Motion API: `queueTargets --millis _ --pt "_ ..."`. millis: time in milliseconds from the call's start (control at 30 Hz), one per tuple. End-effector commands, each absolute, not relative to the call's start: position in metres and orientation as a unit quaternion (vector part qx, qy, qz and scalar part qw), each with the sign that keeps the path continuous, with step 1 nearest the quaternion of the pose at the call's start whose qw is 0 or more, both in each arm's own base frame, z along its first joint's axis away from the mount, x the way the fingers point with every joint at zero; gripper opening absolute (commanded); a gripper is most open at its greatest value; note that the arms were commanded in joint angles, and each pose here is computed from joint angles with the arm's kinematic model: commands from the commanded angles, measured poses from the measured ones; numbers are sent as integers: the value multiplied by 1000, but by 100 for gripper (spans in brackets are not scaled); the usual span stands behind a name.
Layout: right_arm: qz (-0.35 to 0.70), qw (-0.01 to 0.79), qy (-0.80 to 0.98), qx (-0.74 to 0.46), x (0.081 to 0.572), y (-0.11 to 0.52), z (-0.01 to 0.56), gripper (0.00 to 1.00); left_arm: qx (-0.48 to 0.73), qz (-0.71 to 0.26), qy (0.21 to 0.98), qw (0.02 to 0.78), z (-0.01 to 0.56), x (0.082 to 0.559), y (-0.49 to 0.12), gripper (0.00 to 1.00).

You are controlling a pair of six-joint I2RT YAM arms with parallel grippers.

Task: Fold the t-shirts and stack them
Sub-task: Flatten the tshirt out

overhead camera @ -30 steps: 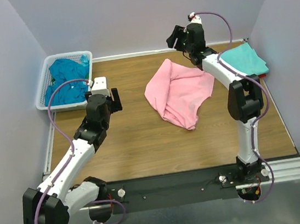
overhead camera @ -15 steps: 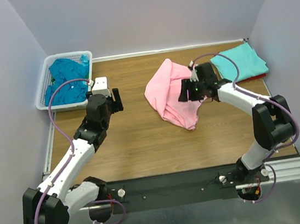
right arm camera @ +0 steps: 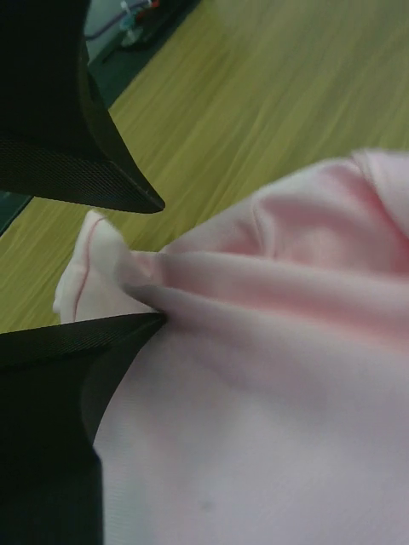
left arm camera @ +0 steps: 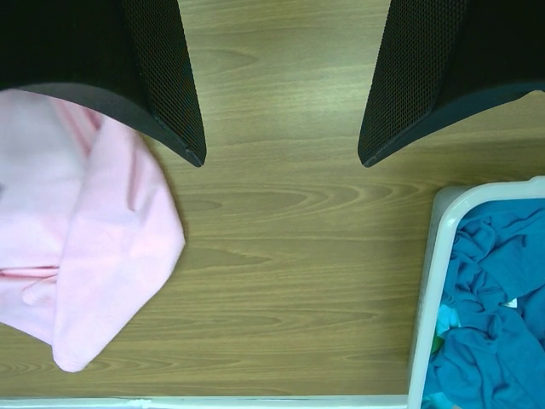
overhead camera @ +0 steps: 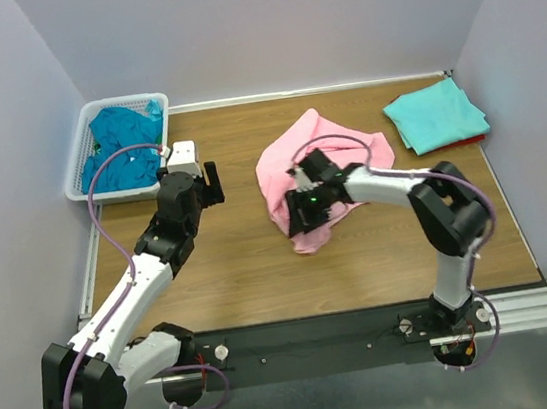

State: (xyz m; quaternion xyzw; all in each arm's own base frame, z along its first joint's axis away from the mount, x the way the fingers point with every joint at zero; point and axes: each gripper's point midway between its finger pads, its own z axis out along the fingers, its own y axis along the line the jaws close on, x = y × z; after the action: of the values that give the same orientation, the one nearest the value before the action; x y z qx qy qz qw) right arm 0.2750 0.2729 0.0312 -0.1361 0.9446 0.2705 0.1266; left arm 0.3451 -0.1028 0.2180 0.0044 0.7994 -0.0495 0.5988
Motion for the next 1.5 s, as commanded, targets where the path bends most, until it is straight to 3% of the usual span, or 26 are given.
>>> queueTargets --millis 0,100,267,367,533,833,1133,1467 --pt "322 61 927 -183 249 358 28 57 -8 -50 794 606 230 346 -100 80" --pt "346 103 909 -207 277 419 48 57 -12 -48 792 609 232 345 -98 80" --pt "347 200 895 -199 332 451 92 59 -23 -37 786 616 235 343 -91 80" --pt "315 239 901 -178 353 420 104 59 -23 -40 787 616 234 343 -91 80" --pt "214 259 933 -127 360 311 82 59 -7 -69 802 594 221 343 -106 80" --pt "136 297 945 -20 370 154 90 60 6 -193 875 443 147 316 -161 79" --pt "223 257 939 50 375 126 67 60 71 -213 929 293 82 301 -202 67" --pt "278 237 928 75 371 137 49 60 95 -152 953 246 39 306 -195 66"
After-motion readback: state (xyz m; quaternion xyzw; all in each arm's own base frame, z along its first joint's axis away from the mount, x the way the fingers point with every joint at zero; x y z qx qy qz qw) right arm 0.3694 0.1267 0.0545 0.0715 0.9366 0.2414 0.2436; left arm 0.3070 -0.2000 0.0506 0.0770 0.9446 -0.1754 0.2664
